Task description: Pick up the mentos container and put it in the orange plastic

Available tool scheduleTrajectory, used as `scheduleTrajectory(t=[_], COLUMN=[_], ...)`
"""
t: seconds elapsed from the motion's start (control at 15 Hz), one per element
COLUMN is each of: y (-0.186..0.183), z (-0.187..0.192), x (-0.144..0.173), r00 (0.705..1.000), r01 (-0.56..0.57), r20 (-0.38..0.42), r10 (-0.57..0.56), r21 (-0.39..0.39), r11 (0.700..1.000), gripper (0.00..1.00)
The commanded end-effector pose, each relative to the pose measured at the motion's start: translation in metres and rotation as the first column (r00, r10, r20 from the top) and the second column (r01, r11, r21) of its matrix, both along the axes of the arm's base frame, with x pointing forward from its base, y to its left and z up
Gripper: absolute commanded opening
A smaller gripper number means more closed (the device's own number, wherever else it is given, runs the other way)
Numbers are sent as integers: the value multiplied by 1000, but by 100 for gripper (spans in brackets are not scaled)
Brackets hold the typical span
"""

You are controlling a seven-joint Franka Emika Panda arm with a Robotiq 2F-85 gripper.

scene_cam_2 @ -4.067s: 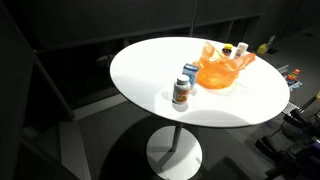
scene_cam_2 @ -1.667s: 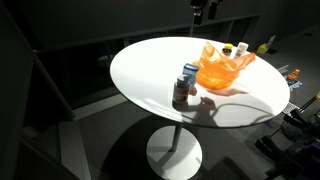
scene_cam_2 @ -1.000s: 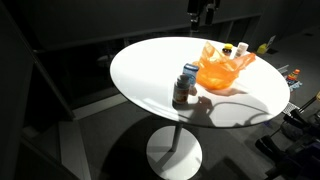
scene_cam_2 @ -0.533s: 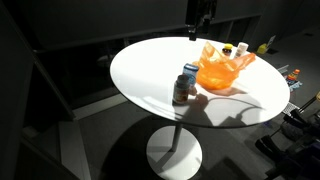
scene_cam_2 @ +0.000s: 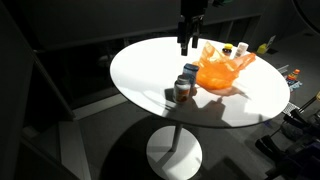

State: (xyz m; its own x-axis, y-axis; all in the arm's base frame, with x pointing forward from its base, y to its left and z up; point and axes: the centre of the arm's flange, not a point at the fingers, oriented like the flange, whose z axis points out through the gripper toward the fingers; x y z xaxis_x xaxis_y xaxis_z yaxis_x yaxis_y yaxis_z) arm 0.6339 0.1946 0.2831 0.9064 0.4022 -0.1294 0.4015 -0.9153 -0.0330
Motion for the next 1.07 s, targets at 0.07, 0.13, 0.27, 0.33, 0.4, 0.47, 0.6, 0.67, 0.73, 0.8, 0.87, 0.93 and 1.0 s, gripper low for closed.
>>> scheduleTrajectory(t=[0.07, 0.13, 0.27, 0.33, 0.4, 0.47, 0.6, 0.67, 0.73, 0.8, 0.87, 0.93, 1.0], y=[6, 7, 8, 9, 11, 13, 17, 19, 20, 21, 21, 21, 21], z=[-22, -27, -37, -41, -45, -48, -54, -56, -57, -58, -59, -59, -59], x=[29, 30, 29, 29, 26, 24, 19, 16, 14, 11, 10, 9, 9], r00=[998, 997, 995, 994, 993, 992, 990, 990, 989, 989, 990, 990, 991], r01=[-53, -58, -65, -66, -68, -68, -67, -67, -65, -63, -60, -56, -52], r20=[-43, -54, -77, -86, -96, -105, -123, -128, -131, -132, -131, -129, -127], r10=[53, 58, 66, 67, 69, 69, 66, 66, 64, 62, 58, 54, 49], r21=[7, 7, 10, 10, 8, 6, 1, -1, -4, -9, -13, -15, -17], r11=[999, 998, 998, 998, 998, 998, 998, 998, 998, 998, 998, 998, 999], gripper=[100, 100, 100, 100, 100, 100, 100, 100, 100, 100, 100, 100, 100])
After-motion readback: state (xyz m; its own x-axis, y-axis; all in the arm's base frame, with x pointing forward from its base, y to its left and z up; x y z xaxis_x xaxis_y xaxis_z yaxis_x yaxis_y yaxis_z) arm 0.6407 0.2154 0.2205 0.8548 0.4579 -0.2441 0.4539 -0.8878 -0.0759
